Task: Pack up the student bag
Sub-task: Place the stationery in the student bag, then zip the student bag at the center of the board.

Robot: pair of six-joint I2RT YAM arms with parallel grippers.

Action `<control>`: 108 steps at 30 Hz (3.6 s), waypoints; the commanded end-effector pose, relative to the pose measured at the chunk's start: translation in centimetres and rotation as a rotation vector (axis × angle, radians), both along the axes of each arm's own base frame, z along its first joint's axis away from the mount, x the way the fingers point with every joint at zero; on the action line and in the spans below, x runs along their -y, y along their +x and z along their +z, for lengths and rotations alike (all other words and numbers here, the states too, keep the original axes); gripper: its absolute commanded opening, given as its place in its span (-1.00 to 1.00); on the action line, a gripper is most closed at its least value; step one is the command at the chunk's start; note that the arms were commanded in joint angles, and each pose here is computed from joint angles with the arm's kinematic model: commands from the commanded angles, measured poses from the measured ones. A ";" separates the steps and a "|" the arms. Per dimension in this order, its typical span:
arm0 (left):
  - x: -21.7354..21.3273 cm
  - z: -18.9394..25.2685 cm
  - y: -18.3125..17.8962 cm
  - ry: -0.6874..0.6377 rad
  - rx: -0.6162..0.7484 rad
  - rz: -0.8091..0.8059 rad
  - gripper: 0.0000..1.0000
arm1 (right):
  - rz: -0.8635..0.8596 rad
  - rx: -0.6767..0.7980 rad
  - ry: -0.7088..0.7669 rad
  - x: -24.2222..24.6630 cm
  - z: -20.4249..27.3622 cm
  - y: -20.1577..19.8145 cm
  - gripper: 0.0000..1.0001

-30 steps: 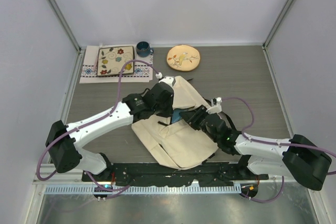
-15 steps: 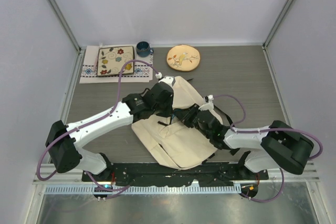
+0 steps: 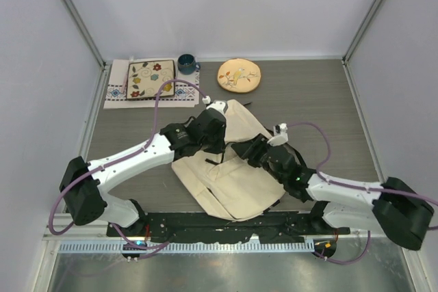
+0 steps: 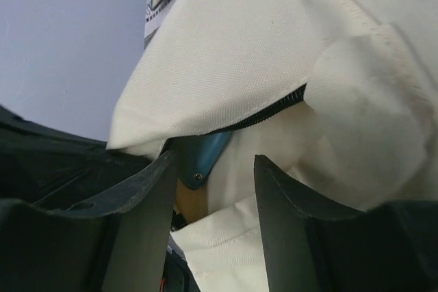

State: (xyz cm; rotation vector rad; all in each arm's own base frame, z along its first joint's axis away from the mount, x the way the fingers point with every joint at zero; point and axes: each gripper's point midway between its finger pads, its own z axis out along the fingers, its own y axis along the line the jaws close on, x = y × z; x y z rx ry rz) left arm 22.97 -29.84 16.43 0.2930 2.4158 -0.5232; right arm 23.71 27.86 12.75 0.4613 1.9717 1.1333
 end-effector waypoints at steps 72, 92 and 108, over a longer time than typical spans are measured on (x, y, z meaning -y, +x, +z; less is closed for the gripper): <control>-8.8 -6.9 -2.5 -0.378 -0.076 0.655 0.80 | 0.377 0.238 -0.338 -0.4 8.5 -5.1 0.12; -10.3 -5.4 -0.8 -0.347 0.035 0.681 -0.90 | 0.425 0.240 -0.367 -1.7 7.6 -5.7 0.10; -11.3 -0.9 -0.2 -0.150 0.076 0.452 -1.00 | 0.495 0.380 -0.769 -7.8 6.2 -4.9 0.08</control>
